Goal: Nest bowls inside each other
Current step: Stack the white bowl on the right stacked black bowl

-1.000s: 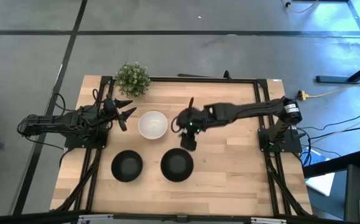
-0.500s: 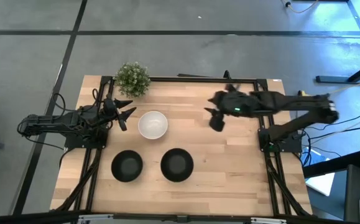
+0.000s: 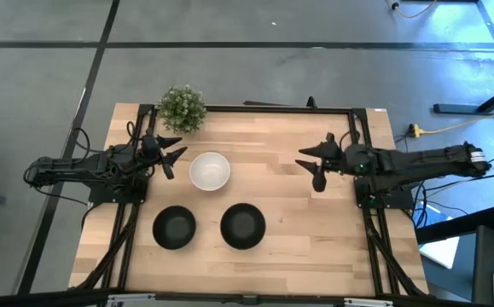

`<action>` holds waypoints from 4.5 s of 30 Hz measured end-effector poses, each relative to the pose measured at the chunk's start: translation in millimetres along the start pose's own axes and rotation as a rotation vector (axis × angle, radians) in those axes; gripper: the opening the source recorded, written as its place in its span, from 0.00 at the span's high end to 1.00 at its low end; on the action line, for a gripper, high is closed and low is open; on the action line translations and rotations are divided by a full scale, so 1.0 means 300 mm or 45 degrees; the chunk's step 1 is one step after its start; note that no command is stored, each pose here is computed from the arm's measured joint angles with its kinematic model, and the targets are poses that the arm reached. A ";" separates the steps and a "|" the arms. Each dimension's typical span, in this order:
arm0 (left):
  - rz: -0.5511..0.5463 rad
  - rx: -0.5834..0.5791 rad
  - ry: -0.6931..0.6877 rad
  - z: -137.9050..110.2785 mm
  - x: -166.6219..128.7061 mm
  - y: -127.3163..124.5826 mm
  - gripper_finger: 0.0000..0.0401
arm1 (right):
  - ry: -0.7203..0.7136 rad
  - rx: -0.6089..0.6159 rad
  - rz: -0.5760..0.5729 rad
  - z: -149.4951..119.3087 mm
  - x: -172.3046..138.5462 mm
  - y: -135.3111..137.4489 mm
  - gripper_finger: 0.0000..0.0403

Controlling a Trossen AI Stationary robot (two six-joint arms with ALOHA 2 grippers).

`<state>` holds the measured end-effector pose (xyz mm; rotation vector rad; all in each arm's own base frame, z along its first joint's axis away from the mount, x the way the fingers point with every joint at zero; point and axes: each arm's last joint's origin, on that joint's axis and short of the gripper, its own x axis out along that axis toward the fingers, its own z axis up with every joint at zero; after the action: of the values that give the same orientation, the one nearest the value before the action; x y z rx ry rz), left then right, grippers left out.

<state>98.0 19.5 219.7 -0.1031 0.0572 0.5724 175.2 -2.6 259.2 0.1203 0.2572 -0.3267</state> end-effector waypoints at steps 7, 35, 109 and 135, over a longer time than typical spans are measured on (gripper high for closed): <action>-0.001 -0.038 -0.002 0.001 0.000 0.000 0.54 | -0.092 0.095 0.009 -0.117 -0.035 -0.038 0.55; -0.063 -0.031 0.076 -0.019 0.000 -0.003 0.36 | -0.220 -0.031 -0.237 -0.089 -0.055 -0.096 0.55; 0.251 -0.208 1.125 -0.132 0.269 -0.069 0.38 | -0.222 -0.055 -0.283 -0.089 -0.055 -0.099 0.55; 0.225 -0.228 1.139 -0.132 0.270 -0.070 0.98 | -0.222 -0.050 -0.281 -0.089 -0.055 -0.099 0.55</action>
<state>176.2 40.9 175.3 -0.5276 0.8923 0.6702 144.1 -21.3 235.9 0.0239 0.1036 -0.5483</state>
